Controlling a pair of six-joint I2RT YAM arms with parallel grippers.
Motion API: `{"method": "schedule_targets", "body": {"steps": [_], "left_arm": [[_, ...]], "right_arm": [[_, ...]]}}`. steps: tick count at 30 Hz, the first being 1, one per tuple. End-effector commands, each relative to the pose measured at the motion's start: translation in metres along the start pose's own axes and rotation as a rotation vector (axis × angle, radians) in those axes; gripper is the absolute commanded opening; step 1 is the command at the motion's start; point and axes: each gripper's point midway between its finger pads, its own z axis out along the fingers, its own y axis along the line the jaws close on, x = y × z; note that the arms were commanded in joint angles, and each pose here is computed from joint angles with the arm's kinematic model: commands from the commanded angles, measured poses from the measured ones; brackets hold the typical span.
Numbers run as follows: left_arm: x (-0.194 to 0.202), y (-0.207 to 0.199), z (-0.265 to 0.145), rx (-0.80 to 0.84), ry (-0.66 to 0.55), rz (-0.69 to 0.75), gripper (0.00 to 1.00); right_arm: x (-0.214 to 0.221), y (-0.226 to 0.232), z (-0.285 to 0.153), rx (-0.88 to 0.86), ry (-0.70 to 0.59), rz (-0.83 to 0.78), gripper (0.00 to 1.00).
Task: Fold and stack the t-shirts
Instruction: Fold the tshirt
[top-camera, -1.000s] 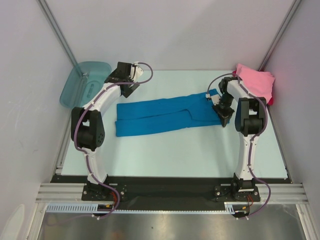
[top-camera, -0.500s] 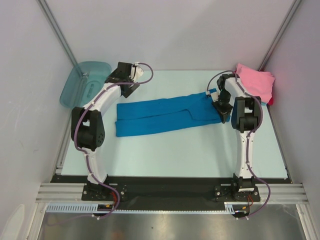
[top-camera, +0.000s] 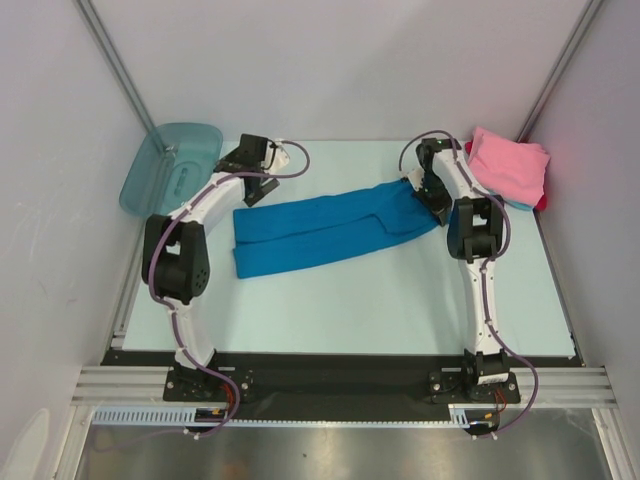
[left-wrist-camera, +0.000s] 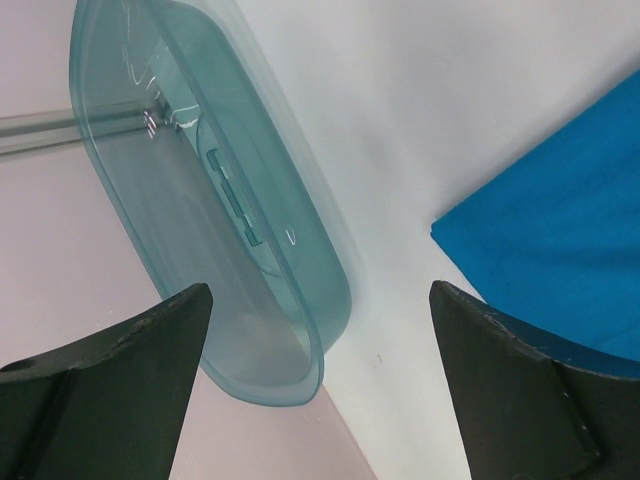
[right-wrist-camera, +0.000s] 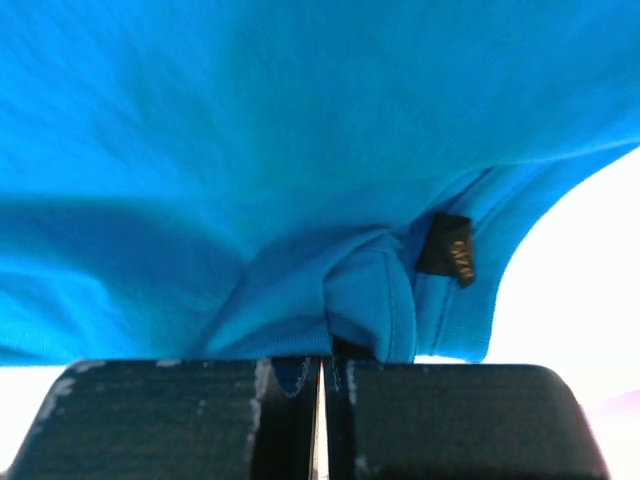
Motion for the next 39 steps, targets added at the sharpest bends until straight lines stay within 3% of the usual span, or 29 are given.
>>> {"method": "schedule_targets", "body": {"steps": [1,20,28,29,32,33,36,37,39], "left_arm": [[-0.005,0.027,-0.031,-0.077,-0.034,0.004,0.96],[0.013,0.025,-0.046,-0.094,-0.022,0.013,0.95],[0.02,0.02,-0.042,-0.11,-0.013,0.012,0.96],[0.02,0.02,-0.04,-0.114,-0.013,0.009,0.96],[0.012,0.021,-0.03,-0.132,-0.022,-0.01,0.96],[0.008,0.025,-0.027,-0.151,-0.027,-0.028,0.96],[-0.005,0.028,-0.011,-0.161,-0.035,-0.073,0.83],[-0.009,0.028,-0.005,-0.16,-0.036,-0.084,0.62],[-0.022,0.03,0.007,-0.163,-0.051,-0.102,0.34]], "right_arm": [[-0.088,-0.039,0.027,0.198,-0.27,-0.047,0.0],[-0.19,-0.056,0.02,0.657,-0.357,-0.38,0.0],[-0.172,-0.069,-0.022,0.706,-0.384,-0.238,0.0],[-0.164,-0.068,-0.027,0.695,-0.375,-0.222,0.02],[-0.138,-0.047,-0.045,0.573,-0.388,-0.162,0.22],[-0.131,-0.04,-0.047,0.519,-0.39,-0.147,0.48],[-0.107,-0.016,-0.069,0.351,-0.418,-0.072,0.57],[-0.096,-0.006,-0.068,0.299,-0.398,-0.058,0.57],[-0.087,0.0,-0.092,0.256,-0.455,-0.043,0.58]]}}
